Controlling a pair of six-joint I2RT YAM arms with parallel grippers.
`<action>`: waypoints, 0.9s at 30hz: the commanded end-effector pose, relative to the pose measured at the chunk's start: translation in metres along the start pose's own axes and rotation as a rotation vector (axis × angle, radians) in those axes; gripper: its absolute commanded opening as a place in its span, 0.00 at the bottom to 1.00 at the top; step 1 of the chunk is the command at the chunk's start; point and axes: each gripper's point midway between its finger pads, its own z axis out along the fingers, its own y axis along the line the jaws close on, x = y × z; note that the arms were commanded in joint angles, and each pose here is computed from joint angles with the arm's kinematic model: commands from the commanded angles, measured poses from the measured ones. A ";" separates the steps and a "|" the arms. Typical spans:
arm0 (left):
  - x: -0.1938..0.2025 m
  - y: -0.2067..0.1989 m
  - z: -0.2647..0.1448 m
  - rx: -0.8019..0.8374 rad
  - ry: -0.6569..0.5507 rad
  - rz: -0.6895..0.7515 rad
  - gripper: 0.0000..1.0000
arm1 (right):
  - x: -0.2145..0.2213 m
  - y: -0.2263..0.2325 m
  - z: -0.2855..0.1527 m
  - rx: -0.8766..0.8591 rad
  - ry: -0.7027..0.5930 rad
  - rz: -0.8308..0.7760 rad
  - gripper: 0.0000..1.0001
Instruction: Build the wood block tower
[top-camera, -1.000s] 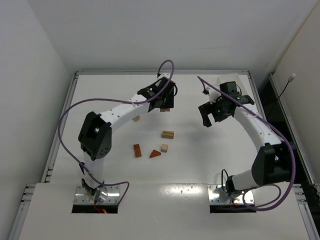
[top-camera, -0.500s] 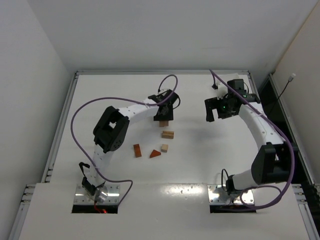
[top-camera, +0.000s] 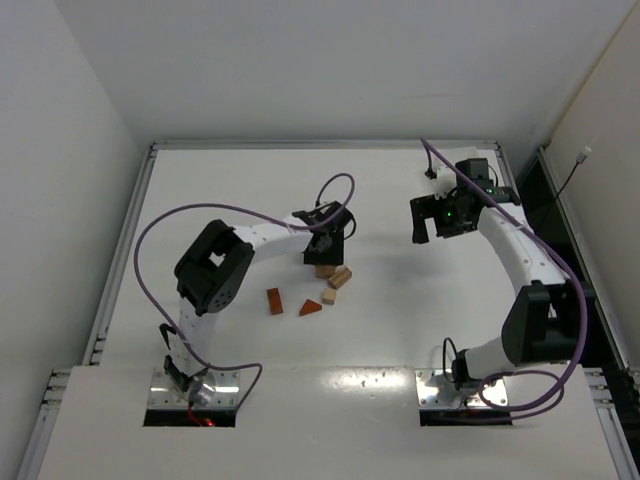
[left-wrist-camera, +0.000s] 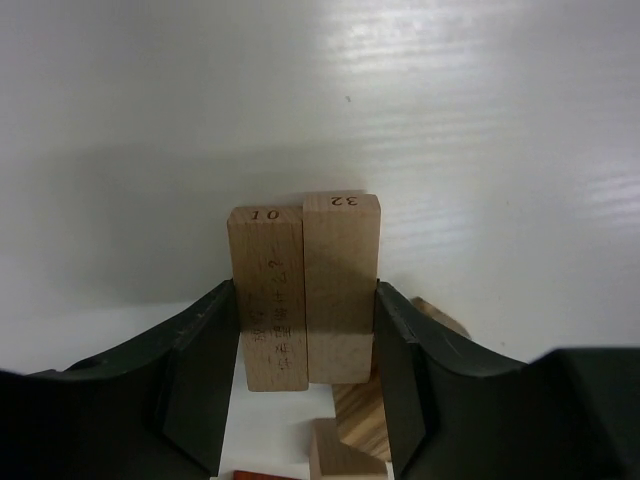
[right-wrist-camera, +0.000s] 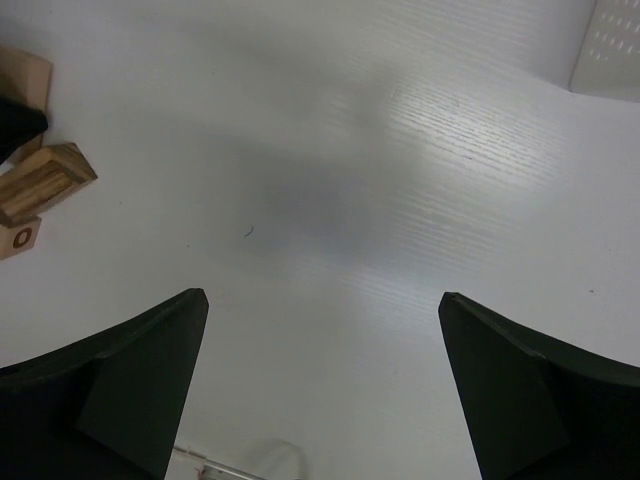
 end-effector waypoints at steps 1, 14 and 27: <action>0.008 -0.022 -0.019 0.094 -0.006 0.031 0.00 | -0.005 0.000 -0.006 -0.003 -0.039 0.007 0.99; 0.019 -0.041 -0.042 0.133 -0.061 0.128 0.00 | 0.018 -0.006 -0.017 0.010 -0.048 0.043 0.99; -0.049 -0.024 -0.014 -0.085 -0.167 0.006 0.00 | 0.010 -0.013 -0.013 0.011 -0.045 0.083 0.99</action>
